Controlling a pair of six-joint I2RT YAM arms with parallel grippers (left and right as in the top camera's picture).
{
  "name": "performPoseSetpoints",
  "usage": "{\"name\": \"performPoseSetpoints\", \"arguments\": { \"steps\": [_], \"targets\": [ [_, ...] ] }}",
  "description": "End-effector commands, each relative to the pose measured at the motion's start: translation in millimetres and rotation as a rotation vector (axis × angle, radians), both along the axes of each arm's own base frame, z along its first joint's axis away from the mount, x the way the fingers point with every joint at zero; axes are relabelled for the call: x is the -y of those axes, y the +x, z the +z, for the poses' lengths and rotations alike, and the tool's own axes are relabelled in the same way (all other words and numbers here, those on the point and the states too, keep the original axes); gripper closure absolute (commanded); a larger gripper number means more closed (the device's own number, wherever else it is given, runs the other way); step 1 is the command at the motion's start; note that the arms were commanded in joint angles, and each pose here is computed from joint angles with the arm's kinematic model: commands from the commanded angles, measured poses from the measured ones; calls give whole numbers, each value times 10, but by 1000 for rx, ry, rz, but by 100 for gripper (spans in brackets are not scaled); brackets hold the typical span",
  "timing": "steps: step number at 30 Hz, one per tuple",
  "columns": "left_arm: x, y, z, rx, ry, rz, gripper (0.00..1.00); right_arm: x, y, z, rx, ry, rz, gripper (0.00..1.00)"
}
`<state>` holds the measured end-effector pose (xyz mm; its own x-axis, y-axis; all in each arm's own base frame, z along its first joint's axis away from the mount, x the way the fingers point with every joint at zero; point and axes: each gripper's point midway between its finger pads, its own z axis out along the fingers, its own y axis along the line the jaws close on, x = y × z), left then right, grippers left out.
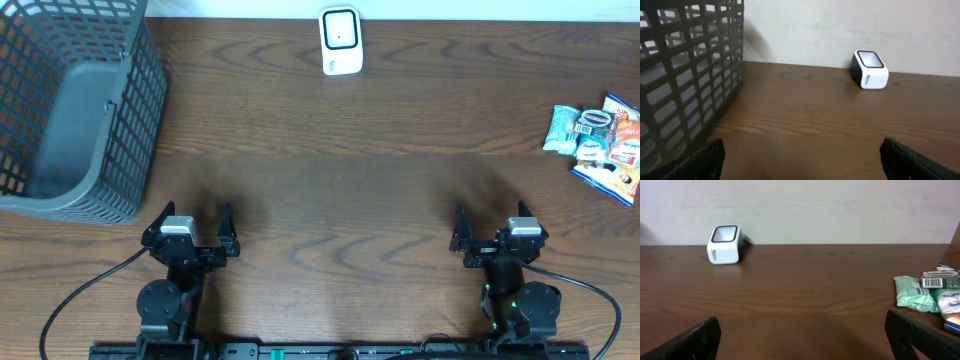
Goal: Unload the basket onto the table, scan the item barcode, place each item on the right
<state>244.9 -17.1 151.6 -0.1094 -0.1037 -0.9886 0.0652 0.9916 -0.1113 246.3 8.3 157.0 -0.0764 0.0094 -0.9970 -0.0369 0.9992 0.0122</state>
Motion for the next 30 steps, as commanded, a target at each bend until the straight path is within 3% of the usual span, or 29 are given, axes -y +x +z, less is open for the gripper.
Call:
{"name": "performPoseSetpoints", "arguments": {
  "steps": [1,30],
  "targets": [
    [3,-16,-135,-43,46,-11,3,5,-2,-6,0,2,-3,1],
    [-54,-12,-138,-45,50,22,2,5,-2,-6,0,2,-3,1]
  ]
}}
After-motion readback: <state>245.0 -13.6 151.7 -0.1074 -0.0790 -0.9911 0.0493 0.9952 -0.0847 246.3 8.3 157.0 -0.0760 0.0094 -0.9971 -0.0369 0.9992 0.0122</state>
